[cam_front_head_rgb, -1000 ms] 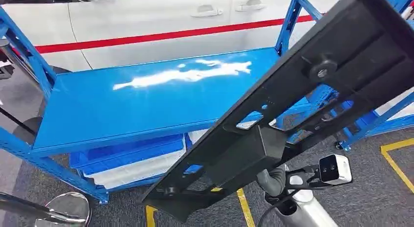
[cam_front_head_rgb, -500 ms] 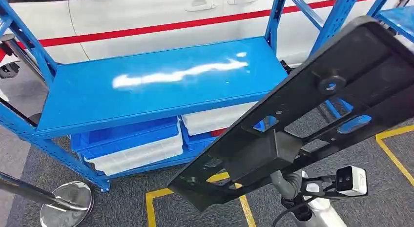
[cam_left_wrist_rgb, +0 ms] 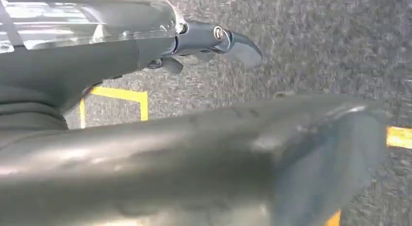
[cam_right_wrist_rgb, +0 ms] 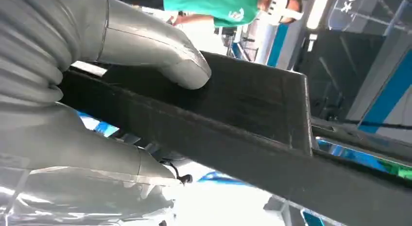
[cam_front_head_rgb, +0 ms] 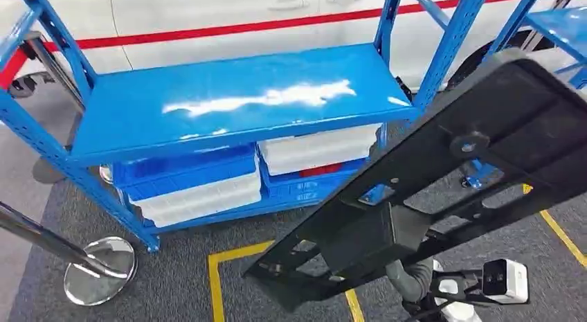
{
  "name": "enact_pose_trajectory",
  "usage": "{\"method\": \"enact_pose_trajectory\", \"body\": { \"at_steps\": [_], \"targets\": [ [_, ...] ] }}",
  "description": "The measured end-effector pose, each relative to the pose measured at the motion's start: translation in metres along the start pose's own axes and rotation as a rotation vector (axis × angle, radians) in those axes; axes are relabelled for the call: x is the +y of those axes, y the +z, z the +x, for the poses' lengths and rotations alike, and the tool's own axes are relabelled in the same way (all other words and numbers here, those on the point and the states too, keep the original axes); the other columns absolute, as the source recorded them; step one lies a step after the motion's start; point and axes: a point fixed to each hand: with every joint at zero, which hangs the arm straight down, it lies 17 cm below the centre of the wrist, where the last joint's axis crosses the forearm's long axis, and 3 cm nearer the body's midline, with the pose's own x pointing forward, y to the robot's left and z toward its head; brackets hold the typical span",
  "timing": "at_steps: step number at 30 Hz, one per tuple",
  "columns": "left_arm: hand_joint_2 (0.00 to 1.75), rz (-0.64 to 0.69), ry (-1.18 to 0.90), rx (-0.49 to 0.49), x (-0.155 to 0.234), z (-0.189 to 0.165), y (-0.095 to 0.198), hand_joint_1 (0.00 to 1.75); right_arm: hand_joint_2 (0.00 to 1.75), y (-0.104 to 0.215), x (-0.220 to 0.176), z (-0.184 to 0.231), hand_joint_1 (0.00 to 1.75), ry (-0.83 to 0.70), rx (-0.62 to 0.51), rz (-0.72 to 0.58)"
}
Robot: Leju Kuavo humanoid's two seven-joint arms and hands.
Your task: Take the parts from the cabinet and place them on the table.
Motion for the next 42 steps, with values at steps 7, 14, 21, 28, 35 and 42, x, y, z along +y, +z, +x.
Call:
{"method": "enact_pose_trajectory", "body": {
  "at_steps": [7,14,21,28,35,42],
  "targets": [
    [0.00,0.001,0.002,0.002,0.000,-0.001,0.000,0.00,1.75,0.002,-0.001,0.000,1.71,0.001,0.004,-0.007],
    [0.00,-0.003,-0.007,-0.002,0.000,-0.002,0.000,0.00,1.75,0.000,-0.004,0.003,1.71,0.012,-0.006,-0.009],
    [0.00,0.006,-0.003,0.004,0.001,-0.003,0.000,0.00,1.75,-0.004,-0.004,0.001,1.71,0.034,-0.011,-0.027],
    [0.00,0.003,-0.015,-0.011,0.003,0.002,0.000,0.00,1.75,-0.010,0.000,0.000,1.71,0.104,-0.010,-0.050],
    [0.00,-0.001,-0.030,-0.018,0.004,0.001,0.000,0.00,1.75,-0.001,0.007,-0.002,1.71,0.106,0.006,-0.068],
    [0.00,0.005,-0.018,-0.035,0.008,0.005,-0.001,0.00,1.75,-0.001,0.014,0.003,1.71,0.132,0.006,-0.035]
  ]
}}
